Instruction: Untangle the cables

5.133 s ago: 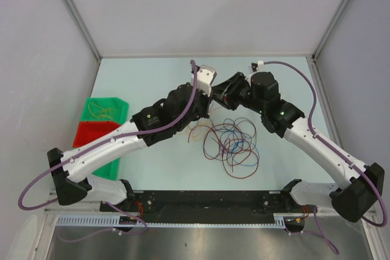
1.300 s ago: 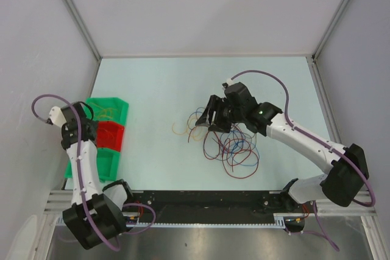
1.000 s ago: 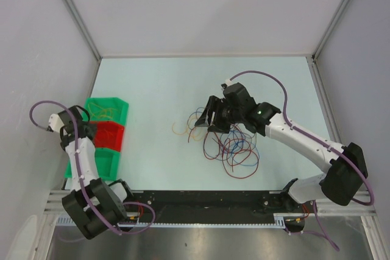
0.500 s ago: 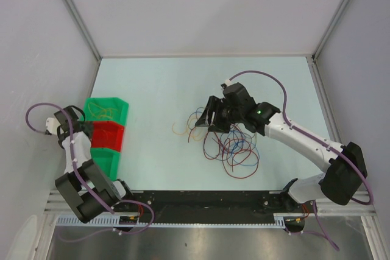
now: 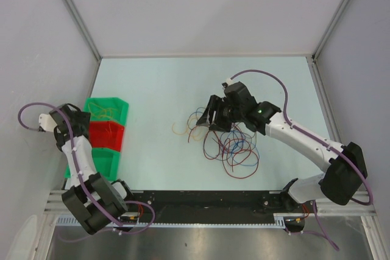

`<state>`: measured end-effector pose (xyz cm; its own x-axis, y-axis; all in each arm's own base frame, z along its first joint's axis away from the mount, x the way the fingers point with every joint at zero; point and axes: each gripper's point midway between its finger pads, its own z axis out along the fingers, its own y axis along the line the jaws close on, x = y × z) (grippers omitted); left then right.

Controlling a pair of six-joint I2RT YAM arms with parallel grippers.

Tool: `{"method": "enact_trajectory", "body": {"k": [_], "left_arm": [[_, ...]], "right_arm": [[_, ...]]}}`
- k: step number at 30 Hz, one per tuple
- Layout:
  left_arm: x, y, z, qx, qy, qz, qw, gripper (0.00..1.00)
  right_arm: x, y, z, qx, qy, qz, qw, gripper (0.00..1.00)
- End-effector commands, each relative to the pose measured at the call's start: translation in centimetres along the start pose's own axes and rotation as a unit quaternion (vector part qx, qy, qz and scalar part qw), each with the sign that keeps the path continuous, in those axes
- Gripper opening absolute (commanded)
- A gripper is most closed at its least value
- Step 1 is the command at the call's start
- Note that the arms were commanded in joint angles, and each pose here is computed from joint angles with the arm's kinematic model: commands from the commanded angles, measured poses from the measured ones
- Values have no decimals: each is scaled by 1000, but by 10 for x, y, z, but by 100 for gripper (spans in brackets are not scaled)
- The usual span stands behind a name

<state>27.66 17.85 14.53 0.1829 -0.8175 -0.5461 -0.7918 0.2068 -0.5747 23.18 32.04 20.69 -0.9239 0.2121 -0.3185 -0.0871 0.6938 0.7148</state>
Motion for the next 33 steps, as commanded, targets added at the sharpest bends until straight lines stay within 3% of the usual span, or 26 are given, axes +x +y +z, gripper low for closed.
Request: {"method": "enact_trajectory", "body": {"k": [1,6,12,17,22,33], "left_arm": [[-24,-17,-18,20,-30,11,999,69],[-31,-31,-41,56,-47,30,997,69],[9,-35,-48,84,-10,74,994,66],[50,-58,-53,114,23,149,982,66],[83,-65,-40,98,72,198,973,66],[91,-59,-21,49,60,166,983,64]], "right_arm": [[-10,16,-17,-19,-25,-22,999,65],[-12,12,-22,-10,-32,-33,999,65],[-14,10,-24,-5,-38,-37,999,65],[-17,1,-30,10,-43,-38,998,64],[-23,-9,-45,27,-58,-38,997,64],[-27,-16,-37,28,-42,-16,999,65]]}}
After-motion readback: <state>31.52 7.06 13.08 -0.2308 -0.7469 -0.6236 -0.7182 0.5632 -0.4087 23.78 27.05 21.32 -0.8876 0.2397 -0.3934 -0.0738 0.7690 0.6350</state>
